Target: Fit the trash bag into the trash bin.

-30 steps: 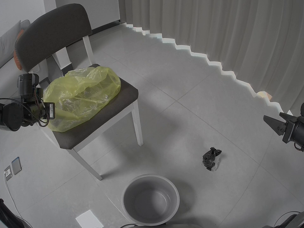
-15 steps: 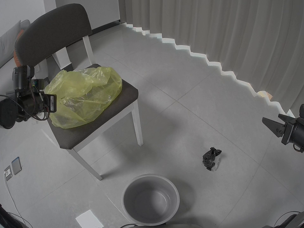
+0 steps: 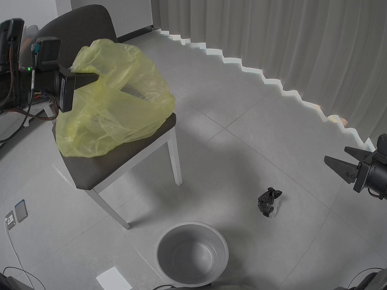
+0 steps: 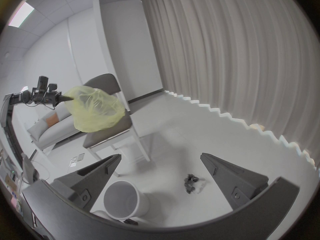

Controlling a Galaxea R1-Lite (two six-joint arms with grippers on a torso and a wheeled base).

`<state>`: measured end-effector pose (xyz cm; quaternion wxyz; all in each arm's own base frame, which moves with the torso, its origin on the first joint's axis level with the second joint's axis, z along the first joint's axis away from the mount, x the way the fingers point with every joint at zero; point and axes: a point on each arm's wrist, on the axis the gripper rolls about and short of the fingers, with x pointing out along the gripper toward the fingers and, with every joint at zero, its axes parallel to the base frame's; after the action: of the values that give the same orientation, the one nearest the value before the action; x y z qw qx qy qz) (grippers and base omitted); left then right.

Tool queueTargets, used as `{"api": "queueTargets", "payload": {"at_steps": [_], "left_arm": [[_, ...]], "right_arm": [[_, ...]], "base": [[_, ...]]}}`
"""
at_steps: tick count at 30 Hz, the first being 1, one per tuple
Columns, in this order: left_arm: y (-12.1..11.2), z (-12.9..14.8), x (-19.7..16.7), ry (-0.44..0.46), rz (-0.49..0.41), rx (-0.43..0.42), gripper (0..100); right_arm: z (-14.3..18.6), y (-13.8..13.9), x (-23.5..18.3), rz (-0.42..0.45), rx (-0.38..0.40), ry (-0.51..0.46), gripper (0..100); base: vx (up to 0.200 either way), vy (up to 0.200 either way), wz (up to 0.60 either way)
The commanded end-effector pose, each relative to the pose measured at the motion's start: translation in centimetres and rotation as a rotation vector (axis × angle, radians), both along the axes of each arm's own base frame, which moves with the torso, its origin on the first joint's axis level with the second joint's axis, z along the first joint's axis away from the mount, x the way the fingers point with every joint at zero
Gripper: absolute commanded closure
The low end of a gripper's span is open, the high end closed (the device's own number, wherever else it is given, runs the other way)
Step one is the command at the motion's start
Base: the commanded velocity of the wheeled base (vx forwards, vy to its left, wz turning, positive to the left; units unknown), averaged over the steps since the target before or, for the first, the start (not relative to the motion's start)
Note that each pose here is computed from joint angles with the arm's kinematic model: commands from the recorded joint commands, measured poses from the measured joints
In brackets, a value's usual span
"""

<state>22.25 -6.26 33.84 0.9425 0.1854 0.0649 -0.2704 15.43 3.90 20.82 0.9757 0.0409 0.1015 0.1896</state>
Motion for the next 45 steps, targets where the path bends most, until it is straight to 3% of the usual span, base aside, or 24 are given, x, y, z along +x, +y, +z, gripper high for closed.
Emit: {"api": "queueTargets", "payload": {"at_steps": [1,6,16,28,34,45], "left_arm": [[-1.6,2.6,-3.5,-0.101,-0.19,0.057,100],[-2.6,2.7,-4.5,-0.077,-0.278,0.079,100],[-3.9,1.9,-4.2,-0.044,-0.339,0.086,100],[-5.4,1.8,-4.1,-0.043,-0.401,0.082,100],[-5.9,2.0,-4.0,-0.057,-0.419,0.077,100],[-6.1,2.5,-3.6,-0.075,-0.416,0.07,100]], "right_arm": [[1.5,1.4,-0.3,0.098,0.002,-0.055,0],[2.0,1.8,0.8,0.101,-0.007,-0.056,0],[4.0,2.7,4.1,0.093,0.01,-0.079,0],[5.7,3.6,11.3,0.05,0.021,-0.089,0],[6.5,4.1,13.8,0.087,0.068,-0.008,0],[2.3,5.4,13.5,0.224,0.076,0.17,0]], "base": [[0.0,0.0,0.0],[0.0,0.0,0.0],[0.0,0.0,0.0],[0.0,0.0,0.0],[0.0,0.0,0.0],[0.0,0.0,0.0]]}}
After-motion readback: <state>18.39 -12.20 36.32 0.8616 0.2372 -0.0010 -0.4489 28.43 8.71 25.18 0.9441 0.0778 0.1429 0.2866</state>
